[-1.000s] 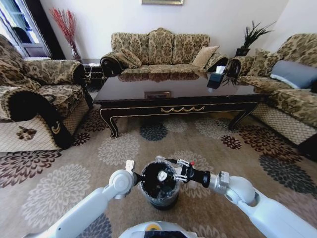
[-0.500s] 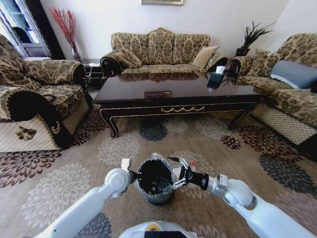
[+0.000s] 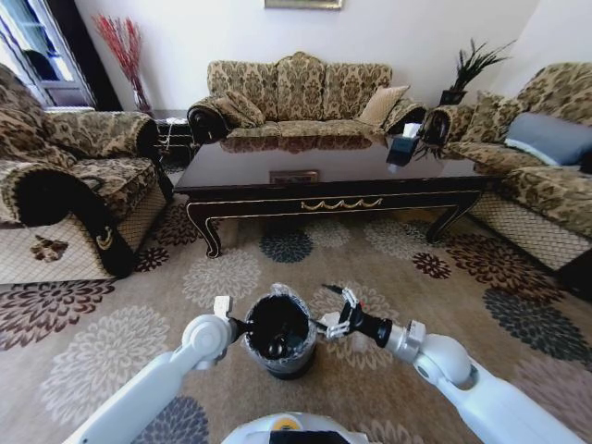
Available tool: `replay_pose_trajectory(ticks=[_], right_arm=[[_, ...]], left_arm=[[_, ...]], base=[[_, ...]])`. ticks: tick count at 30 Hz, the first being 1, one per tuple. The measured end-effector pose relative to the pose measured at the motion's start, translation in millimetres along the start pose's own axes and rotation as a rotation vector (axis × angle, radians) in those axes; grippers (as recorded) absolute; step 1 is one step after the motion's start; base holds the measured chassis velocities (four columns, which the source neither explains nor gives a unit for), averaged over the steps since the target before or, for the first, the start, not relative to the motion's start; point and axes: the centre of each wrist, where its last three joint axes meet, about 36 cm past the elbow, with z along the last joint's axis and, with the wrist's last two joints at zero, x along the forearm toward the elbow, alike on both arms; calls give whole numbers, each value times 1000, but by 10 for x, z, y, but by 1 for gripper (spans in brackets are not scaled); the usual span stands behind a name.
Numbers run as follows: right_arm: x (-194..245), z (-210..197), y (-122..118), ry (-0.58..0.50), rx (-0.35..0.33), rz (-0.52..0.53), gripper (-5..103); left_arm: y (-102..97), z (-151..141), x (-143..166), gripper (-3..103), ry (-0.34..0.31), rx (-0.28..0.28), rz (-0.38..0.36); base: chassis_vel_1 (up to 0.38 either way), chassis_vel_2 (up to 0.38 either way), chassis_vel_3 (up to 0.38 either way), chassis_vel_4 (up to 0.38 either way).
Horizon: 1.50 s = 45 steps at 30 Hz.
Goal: Move to the front of the table and pick up the trash from the floor, then place it into the trash bin.
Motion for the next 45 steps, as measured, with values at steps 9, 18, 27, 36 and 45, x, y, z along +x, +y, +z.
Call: replay_pose_trajectory(ticks=[9,18,27,36,45], right_arm=[[-14,263,-62,214,-84,404,100],[-84,459,-100,474,-189,635,100],[-337,610,-156,683,-405,792,100],[-692,840,-280,804,-575,938,100],[-821,1176,-364,883,-629,984,100]], left_arm=[[215,-65,-20,0,-6,41,-39],[374,-67,11,0,-13,71,-66],[404,-53,102,0,-22,77,-65],[457,-49,206,0,-32,92,-69],[494,-86,309,0,-50,94,-77]], base=[[0,0,0,0],[0,0,0,0],[0,0,0,0],[0,0,0,0],[0,0,0,0]])
